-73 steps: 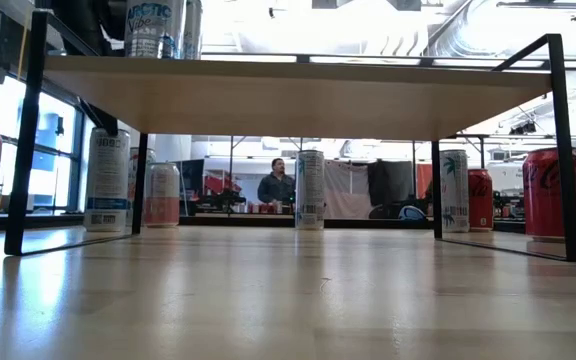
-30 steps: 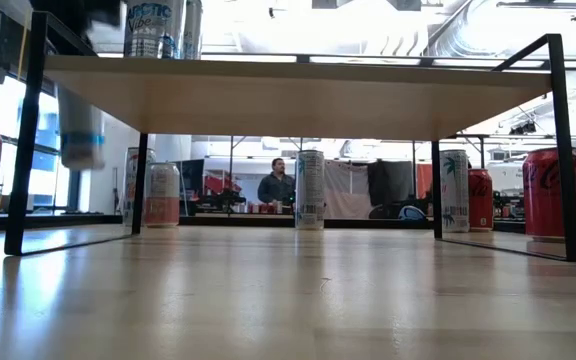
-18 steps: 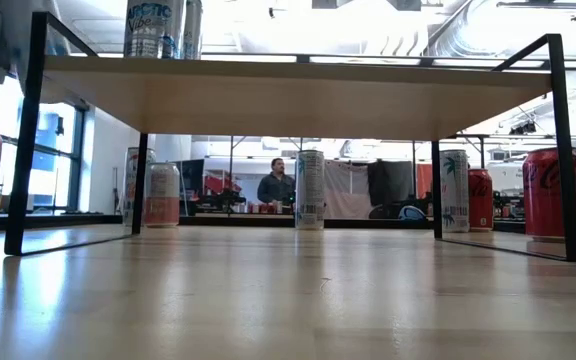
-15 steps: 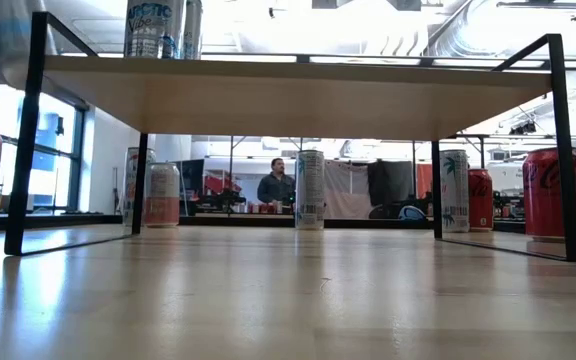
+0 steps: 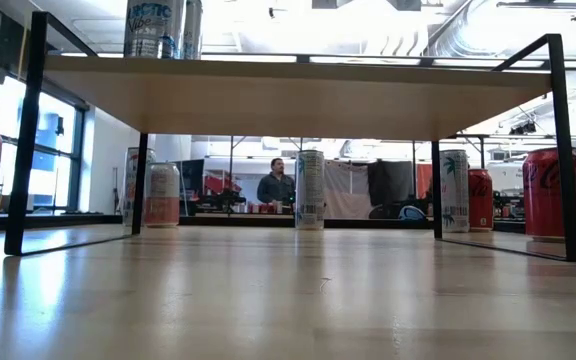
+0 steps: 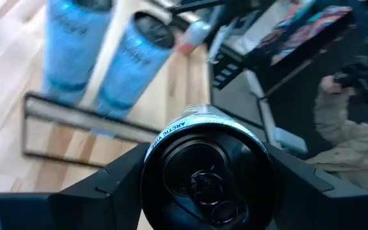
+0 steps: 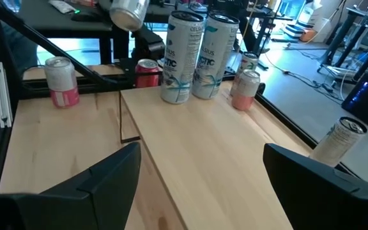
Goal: Place canned beverage on shelf
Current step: Put the white blue soda can aligned with the other white blue soda cans on the shelf
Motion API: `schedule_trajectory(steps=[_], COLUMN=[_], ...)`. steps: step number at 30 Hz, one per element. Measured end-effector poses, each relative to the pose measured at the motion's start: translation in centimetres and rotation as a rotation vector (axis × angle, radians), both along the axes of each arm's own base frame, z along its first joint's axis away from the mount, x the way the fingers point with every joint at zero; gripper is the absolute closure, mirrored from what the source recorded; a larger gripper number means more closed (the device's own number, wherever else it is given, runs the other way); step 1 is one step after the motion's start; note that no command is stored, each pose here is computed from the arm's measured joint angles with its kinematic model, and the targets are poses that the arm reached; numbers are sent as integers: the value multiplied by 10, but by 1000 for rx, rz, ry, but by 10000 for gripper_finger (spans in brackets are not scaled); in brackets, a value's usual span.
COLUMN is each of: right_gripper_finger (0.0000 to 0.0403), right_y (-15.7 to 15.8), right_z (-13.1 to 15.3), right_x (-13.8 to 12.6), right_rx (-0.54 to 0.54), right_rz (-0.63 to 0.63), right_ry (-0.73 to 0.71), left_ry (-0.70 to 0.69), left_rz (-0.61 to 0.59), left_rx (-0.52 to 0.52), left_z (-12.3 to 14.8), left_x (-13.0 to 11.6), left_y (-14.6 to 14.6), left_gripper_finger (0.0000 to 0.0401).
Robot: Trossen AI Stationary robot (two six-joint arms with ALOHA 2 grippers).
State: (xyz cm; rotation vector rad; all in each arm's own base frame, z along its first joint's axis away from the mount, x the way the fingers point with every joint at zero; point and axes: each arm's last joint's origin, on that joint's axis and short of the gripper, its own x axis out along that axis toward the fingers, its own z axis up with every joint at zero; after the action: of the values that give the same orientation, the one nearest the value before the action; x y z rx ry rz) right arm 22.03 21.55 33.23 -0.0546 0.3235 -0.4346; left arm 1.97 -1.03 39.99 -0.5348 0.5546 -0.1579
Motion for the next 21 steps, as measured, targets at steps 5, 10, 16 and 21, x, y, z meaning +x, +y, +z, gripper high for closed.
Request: schedule_trajectory(steps=[5,10,16,21], right_gripper_finger=[89,89,89,89], right_y=[1,2,3,5], right_z=[2,2,3,6], right_x=[1,1,2,4], right_rx=[11,14,26,25], right_rz=[5,4,6,20], right_ry=[-14,-17,-30,-45], left_ry=[-10,-95,-270,-409], left_rz=[-53,-177,-235,-266], left_rx=[-20,-70,-29,36], left_z=[1,9,25,38], left_x=[-2,-5,2,6], left_y=[-2,-7,-5,-4], left_gripper_finger=[162,162,162,162])
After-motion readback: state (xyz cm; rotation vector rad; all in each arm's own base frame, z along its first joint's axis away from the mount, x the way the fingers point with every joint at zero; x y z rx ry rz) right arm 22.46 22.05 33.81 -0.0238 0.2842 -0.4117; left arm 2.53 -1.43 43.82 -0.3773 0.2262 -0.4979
